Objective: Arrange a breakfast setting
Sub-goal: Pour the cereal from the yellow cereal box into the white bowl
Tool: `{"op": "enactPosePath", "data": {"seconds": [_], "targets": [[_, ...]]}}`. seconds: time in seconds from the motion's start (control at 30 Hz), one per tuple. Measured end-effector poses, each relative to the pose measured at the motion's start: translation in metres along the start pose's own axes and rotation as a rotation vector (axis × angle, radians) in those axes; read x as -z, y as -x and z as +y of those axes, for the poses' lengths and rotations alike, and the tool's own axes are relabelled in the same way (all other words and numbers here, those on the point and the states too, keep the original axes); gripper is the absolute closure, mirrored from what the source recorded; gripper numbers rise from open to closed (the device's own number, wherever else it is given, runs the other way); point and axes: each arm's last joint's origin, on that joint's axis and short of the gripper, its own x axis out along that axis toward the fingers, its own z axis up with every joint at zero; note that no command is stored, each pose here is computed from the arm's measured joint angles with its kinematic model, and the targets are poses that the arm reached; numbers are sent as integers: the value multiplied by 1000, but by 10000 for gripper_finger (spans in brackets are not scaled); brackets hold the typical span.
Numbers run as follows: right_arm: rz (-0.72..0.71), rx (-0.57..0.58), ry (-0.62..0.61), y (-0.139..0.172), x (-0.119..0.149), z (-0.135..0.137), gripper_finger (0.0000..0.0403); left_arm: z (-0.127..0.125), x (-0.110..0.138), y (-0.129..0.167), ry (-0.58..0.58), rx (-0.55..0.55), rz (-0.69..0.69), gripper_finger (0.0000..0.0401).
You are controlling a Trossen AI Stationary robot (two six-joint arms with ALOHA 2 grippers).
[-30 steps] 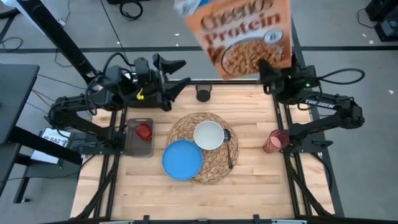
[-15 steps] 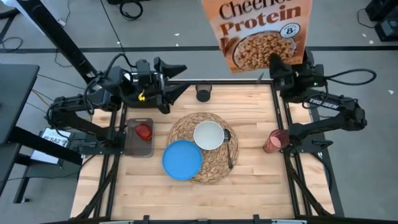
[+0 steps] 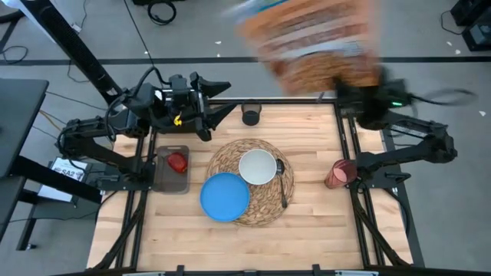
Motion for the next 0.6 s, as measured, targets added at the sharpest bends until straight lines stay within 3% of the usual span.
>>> {"op": "enactPosePath", "data": {"seconds": [0.07,0.23,0.43,0.6], "targets": [[-33,-1,1,2,-7,1,116,0,0,0,-1,0,1,79],[151,32,-55,4,31,-1,118,0,1,0,-6,-6,6,79],[-19,0,-41,1,-2,2,133,0,1,0,-10,-10,10,79],[101,7,-54,2,21,1,133,1,2,0,-5,-11,21,79]]}}
